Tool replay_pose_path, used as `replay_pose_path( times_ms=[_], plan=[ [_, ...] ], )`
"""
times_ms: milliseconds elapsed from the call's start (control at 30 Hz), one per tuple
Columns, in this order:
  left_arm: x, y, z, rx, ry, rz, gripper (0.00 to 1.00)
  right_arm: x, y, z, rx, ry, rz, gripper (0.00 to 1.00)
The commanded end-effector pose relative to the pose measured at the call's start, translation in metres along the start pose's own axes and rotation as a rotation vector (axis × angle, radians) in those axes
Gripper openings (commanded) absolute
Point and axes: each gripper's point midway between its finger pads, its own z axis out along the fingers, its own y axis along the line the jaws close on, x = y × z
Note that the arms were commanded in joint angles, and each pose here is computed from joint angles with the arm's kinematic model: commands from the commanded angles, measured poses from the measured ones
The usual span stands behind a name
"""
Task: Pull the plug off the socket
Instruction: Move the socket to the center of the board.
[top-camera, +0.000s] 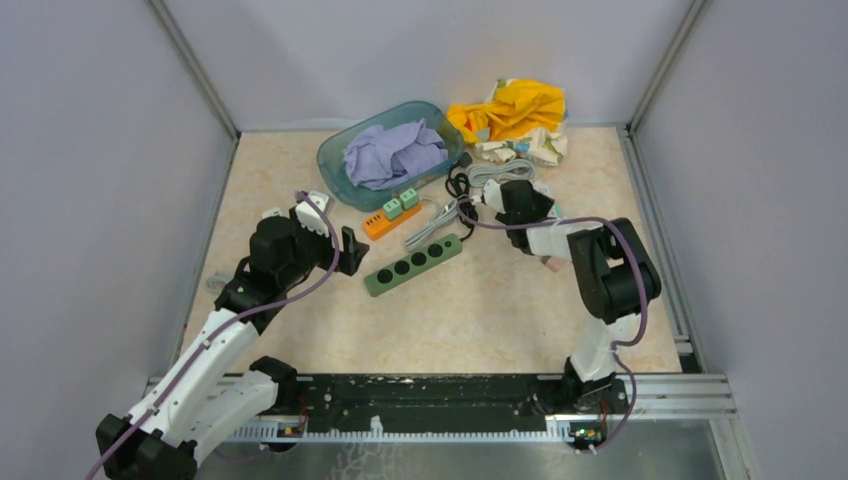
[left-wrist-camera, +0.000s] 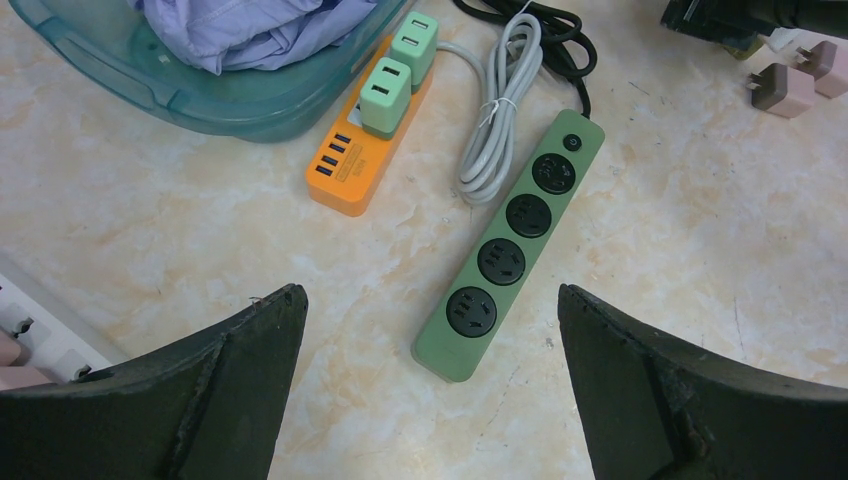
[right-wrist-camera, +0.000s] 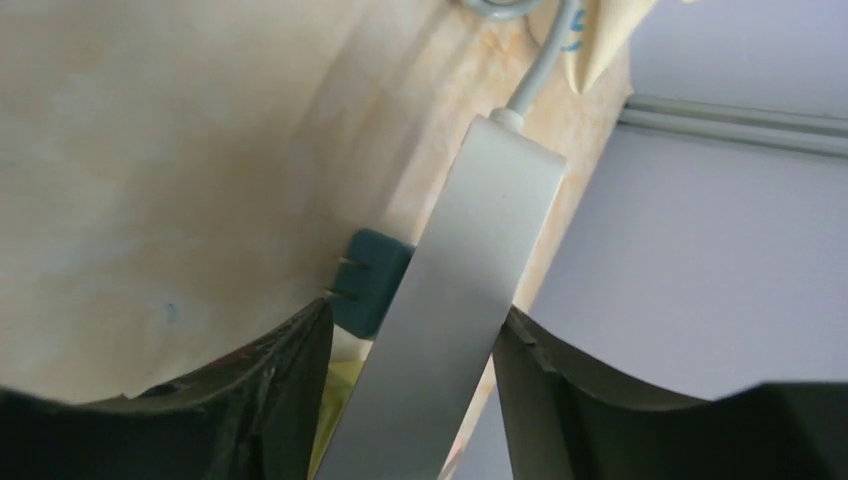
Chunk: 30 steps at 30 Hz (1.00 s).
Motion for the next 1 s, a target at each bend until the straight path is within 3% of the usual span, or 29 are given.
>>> replay_pose_path(
  times_ms=[0,233,533,767,967],
  plan=[
    [0.001,0.002,0.0,-0.001,0.004,0.003,1.0,-0.037,-0.002,-0.015,-0.069,-0.118,0.09,0.61],
    [0.002,0.001,0.001,0.002,0.01,0.002,1.0,-0.055,-0.011,-0.036,-0.146,-0.189,0.191,0.64],
    [0.0,0.001,-0.001,0.006,0.003,0.001,1.0,-0.029,-0.043,-0.015,-0.182,-0.152,0.373,0.56],
    [-0.001,-0.008,0.0,0.058,-0.009,0.001,1.0,-0.077,-0.053,-0.103,-0.599,-0.522,0.515,0.73],
    [0.001,-0.018,0.0,0.128,-0.018,0.012,1.0,-0.094,-0.055,-0.182,-0.873,-0.794,0.594,0.75]
  ],
)
